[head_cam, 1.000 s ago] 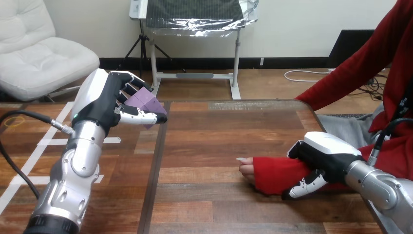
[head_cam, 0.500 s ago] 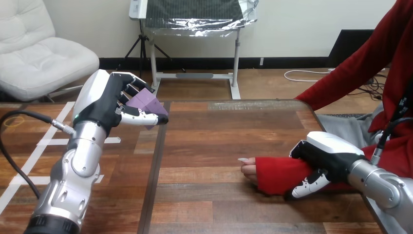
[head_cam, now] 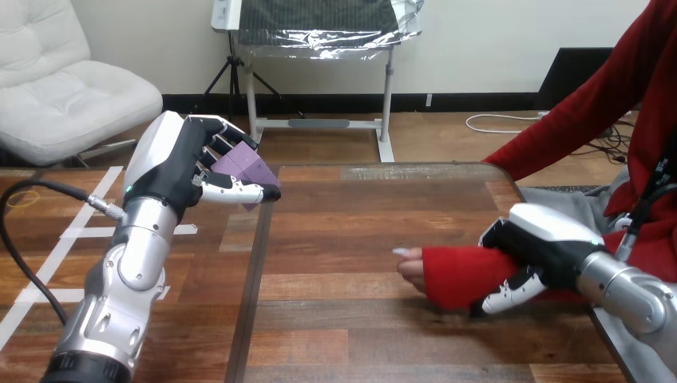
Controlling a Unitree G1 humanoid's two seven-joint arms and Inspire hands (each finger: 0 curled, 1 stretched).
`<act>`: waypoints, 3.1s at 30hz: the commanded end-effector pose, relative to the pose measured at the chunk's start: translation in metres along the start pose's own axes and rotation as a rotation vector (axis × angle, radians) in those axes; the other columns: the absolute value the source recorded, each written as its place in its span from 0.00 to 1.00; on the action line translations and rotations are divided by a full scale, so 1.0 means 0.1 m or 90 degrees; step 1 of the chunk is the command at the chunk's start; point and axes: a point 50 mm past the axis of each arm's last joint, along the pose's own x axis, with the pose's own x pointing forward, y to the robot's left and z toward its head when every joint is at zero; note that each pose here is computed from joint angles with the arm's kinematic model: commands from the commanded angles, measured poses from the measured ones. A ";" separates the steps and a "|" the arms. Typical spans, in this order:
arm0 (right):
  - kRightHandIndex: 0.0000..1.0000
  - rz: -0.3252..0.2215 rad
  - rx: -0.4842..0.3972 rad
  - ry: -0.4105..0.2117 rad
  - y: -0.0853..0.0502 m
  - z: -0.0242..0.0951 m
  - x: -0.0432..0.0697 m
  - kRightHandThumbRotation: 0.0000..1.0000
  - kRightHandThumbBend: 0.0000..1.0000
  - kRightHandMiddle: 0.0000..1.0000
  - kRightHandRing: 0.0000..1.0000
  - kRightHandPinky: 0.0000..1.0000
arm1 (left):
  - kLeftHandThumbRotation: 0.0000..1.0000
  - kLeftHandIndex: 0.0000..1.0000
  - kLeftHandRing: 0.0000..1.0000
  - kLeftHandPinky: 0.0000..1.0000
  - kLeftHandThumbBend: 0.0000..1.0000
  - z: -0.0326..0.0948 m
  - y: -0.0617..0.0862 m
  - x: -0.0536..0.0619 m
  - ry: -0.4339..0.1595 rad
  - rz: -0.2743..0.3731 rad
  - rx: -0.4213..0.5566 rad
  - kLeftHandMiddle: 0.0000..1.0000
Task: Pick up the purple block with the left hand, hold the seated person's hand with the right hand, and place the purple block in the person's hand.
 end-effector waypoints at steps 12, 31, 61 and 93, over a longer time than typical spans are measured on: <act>0.31 -0.138 -0.002 -0.048 -0.65 0.14 -0.10 0.29 0.72 0.29 0.24 0.21 | 0.00 0.43 0.33 0.27 0.66 0.17 0.02 0.16 -0.054 0.011 -0.049 0.41; 0.32 -0.163 -0.011 -0.088 -0.72 0.26 -0.15 0.33 0.72 0.31 0.26 0.22 | 0.00 0.43 0.31 0.25 0.65 0.23 -0.12 0.24 -0.055 -0.007 -0.070 0.40; 0.29 -0.179 -0.008 -0.129 -0.74 0.42 -0.11 0.29 0.74 0.28 0.23 0.19 | 0.00 0.43 0.33 0.27 0.68 0.43 -0.33 0.38 -0.061 -0.039 -0.095 0.40; 0.32 -0.170 0.007 -0.159 -0.77 0.70 0.00 0.40 0.74 0.33 0.28 0.25 | 0.00 0.43 0.37 0.31 0.66 0.85 -0.62 0.52 -0.097 -0.102 -0.119 0.42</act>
